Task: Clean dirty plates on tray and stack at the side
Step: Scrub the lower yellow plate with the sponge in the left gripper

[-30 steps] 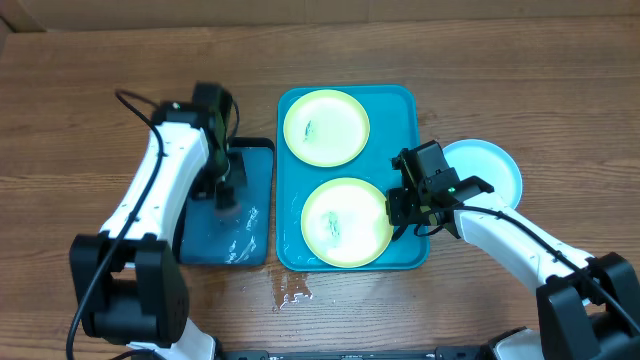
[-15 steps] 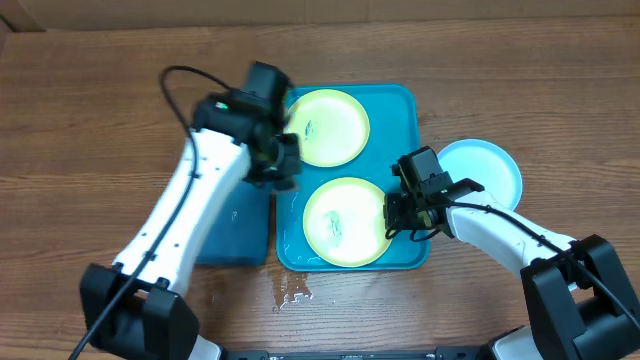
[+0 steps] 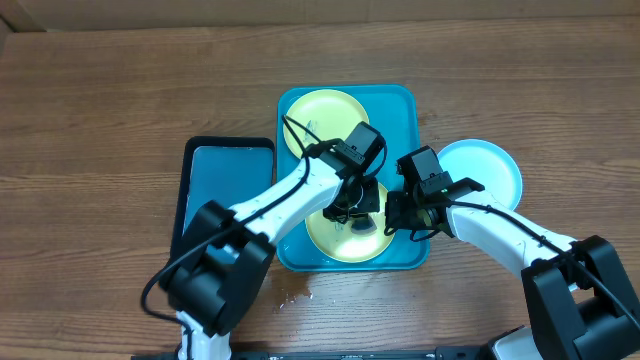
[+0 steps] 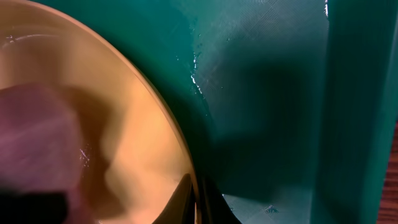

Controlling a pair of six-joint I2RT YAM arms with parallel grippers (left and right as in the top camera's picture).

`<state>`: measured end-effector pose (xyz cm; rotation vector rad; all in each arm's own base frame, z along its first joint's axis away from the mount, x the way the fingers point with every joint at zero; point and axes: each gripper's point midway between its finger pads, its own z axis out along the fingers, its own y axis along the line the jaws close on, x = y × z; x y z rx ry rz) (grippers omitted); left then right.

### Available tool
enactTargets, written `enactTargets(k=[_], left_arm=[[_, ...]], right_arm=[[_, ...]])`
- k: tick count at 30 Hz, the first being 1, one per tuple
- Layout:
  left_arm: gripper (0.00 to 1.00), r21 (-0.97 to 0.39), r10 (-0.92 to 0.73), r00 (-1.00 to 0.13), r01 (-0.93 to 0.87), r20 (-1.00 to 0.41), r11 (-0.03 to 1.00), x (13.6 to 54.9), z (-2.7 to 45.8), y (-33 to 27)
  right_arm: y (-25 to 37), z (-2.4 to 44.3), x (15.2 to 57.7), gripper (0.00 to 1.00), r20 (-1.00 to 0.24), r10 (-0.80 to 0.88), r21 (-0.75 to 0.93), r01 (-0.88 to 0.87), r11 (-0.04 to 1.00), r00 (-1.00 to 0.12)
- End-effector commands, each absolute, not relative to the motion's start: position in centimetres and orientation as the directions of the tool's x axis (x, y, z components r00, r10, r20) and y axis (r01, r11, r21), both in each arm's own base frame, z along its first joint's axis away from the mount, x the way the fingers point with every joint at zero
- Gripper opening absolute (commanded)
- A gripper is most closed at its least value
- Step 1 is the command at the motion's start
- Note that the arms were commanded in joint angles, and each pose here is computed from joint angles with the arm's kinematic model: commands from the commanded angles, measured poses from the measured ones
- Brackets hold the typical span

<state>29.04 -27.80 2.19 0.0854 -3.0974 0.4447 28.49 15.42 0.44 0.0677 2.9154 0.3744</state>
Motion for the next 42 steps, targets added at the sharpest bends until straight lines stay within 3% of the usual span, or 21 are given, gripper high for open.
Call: enactTargets(k=[1, 9, 12, 17, 22, 31, 34, 38, 42], left_arm=[[0.04, -0.176, -0.152, -0.988, -0.149, -0.005, 0.973, 30.2, 0.9, -25.0], [0.04, 0.076, -0.212, -0.976, -0.216, -0.052, 0.973, 31.1, 1.4, -18.0], [0.04, 0.095, -0.194, -0.98, -0.198, -0.042, 0.976, 31.2, 1.5, -17.1], [0.04, -0.169, -0.082, -0.994, -0.093, 0.068, 0.981, 30.3, 0.9, -22.9], [0.04, -0.461, 0.075, -0.982, -0.015, 0.175, 0.887, 27.8, 0.2, -30.8], [0.04, -0.481, 0.114, -0.96, -0.024, 0.254, 0.876, 25.3, -0.3, -32.2], [0.04, -0.44, 0.095, -0.958, -0.036, 0.272, 0.897, 25.0, -0.2, -31.2], [0.04, -0.249, 0.031, -0.973, -0.028, 0.231, 0.968, 25.3, -0.4, -27.2], [0.05, -0.013, -0.023, -0.997, -0.024, 0.07, 1.0, 27.4, 1.5, -22.2]], right_arm=[[13.1, -0.8, 28.4, 0.04, -0.197, 0.102, 0.146, 0.074, 0.987, -0.975], [13.1, -0.8, 28.4, 0.04, -0.197, 0.102, 0.146, 0.074, 0.986, -0.975], [13.1, -0.8, 28.4, 0.04, -0.197, 0.102, 0.146, 0.074, 0.987, -0.975], [13.1, -0.8, 28.4, 0.04, -0.197, 0.103, 0.146, 0.074, 0.986, -0.975], [13.1, -0.8, 28.3, 0.04, -0.194, 0.102, 0.144, 0.075, 0.987, -0.976], [13.1, -0.8, 28.3, 0.04, -0.193, 0.102, 0.144, 0.075, 0.987, -0.976], [13.1, -0.8, 28.3, 0.04, -0.194, 0.102, 0.144, 0.075, 0.987, -0.976], [13.1, -0.8, 28.3, 0.04, -0.193, 0.102, 0.144, 0.075, 0.987, -0.976], [13.1, -0.8, 28.3, 0.04, -0.194, 0.102, 0.144, 0.075, 0.987, -0.976]])
